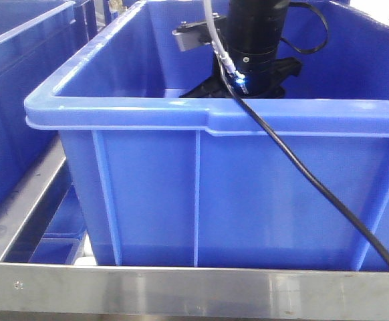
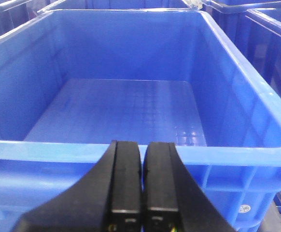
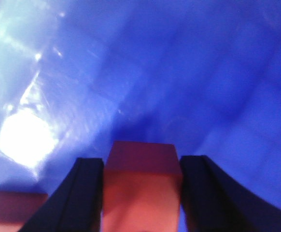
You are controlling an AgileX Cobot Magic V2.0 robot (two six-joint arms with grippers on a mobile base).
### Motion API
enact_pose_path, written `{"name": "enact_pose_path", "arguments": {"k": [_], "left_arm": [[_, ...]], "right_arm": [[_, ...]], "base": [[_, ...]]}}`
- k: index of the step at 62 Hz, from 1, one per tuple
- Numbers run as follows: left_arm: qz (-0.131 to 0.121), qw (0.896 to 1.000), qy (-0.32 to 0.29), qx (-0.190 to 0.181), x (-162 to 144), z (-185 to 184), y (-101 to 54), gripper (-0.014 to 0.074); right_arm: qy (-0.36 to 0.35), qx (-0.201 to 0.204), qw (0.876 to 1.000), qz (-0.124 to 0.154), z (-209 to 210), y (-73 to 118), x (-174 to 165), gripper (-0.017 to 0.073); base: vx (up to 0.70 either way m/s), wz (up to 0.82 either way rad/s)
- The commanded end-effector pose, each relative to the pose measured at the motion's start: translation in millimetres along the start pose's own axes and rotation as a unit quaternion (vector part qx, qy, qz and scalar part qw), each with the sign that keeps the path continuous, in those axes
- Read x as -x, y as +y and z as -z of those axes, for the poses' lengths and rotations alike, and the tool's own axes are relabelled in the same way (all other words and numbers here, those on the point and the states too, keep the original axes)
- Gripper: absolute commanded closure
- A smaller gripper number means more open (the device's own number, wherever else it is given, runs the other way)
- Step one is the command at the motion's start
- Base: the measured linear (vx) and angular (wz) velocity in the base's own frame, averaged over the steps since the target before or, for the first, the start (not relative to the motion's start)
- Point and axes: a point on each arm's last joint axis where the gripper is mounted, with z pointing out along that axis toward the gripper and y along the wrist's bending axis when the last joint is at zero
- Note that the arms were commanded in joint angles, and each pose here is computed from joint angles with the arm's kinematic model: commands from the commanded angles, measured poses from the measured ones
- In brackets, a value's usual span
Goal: Pick red cube and place on left shelf
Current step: 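Lower the red cube into the blue crate with the right gripper, then open the right gripper and lift it out of the crate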
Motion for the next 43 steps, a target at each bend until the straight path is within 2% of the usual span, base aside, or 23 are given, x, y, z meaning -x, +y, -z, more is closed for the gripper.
{"name": "enact_pose_path", "arguments": {"k": [1,15,23,33,43], "left_arm": [[0.006,0.999,-0.033,0.001,-0.3,0.2,0.4,0.0503],[0.006,0.999,-0.033,0.001,-0.3,0.2,0.4,0.0503],[0.006,0.999,-0.033,0.001,-0.3,0.2,0.4,0.0503],[0.006,0.999,-0.033,0.001,-0.3,0.2,0.4,0.0503],[0.006,0.999,-0.033,0.001,-0.3,0.2,0.4,0.0503]], "right_arm": [[-0.054,-0.004,0.999,-0.004,34.0,-9.2,17.6,0.0068],[-0.068,-0.006,0.998,-0.011,53.7,-13.7,23.2,0.0064],[-0.101,-0.003,0.995,-0.017,80.5,-18.5,26.2,0.0096],[-0.163,0.005,0.986,-0.023,129.3,-27.7,16.1,0.0225],[-0.214,0.018,0.977,-0.020,160.9,-33.2,-16.0,0.0358]], "base": [[0.00,0.00],[0.00,0.00],[0.00,0.00],[0.00,0.00],[0.00,0.00]]}}
